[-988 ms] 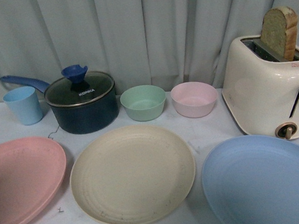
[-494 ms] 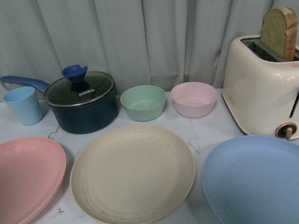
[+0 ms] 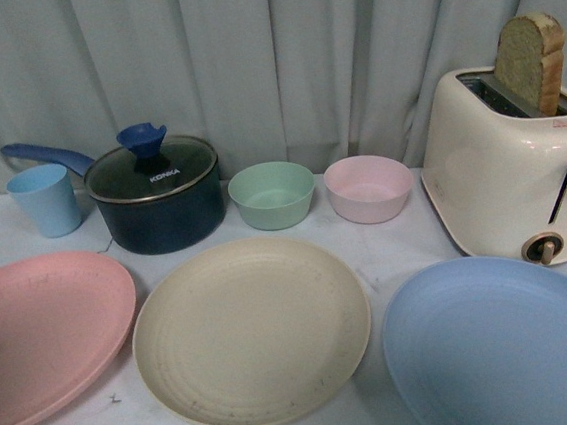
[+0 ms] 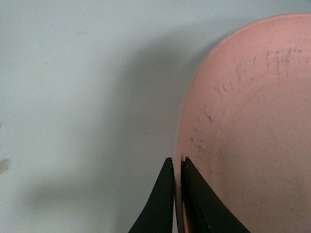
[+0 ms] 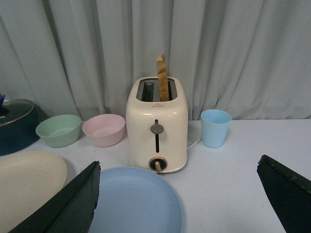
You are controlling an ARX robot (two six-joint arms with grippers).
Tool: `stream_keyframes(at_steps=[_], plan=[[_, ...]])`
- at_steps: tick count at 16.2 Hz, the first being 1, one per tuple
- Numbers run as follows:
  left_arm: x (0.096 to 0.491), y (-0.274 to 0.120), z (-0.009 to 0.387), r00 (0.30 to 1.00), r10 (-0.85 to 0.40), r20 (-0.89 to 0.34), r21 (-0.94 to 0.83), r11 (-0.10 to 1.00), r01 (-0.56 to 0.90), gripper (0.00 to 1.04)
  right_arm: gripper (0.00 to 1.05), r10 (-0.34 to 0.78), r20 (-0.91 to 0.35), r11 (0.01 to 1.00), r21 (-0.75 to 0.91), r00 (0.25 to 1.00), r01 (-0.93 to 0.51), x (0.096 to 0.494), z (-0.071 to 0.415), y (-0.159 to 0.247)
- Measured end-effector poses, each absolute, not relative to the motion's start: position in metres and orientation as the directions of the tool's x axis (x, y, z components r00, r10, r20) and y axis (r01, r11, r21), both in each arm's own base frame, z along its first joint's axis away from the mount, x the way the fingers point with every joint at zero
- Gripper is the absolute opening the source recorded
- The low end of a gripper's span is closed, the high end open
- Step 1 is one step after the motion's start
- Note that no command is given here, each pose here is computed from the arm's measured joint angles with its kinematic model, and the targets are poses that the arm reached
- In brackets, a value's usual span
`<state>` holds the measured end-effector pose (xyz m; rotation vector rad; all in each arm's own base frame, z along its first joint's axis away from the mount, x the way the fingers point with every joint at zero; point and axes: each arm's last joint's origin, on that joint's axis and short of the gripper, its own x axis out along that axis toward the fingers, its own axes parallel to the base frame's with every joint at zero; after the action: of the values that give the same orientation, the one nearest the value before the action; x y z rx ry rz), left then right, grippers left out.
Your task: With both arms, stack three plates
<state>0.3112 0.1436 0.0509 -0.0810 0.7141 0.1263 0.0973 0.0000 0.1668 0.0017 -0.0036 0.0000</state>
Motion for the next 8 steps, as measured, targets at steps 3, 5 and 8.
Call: stream_keyframes(at_steps=[3,5,8], plan=[[0.307,0.147,0.083,0.780,0.113,-0.616,-0.006,0.989,-0.147,0.03,0.98,0.000,0.004,1.000,0.002,1.000,0.000,0.097,0.167,0.000],[0.298,0.155,0.112,0.797,0.151,-0.585,0.024,0.985,-0.169,0.03,0.98,0.000,0.004,1.000,0.002,1.000,0.000,0.097,0.167,0.000],[0.289,0.144,0.152,0.833,0.095,-0.544,-0.036,0.990,-0.136,0.03,0.98,0.000,0.004,1.000,0.002,1.000,0.000,0.097,0.167,0.000]])
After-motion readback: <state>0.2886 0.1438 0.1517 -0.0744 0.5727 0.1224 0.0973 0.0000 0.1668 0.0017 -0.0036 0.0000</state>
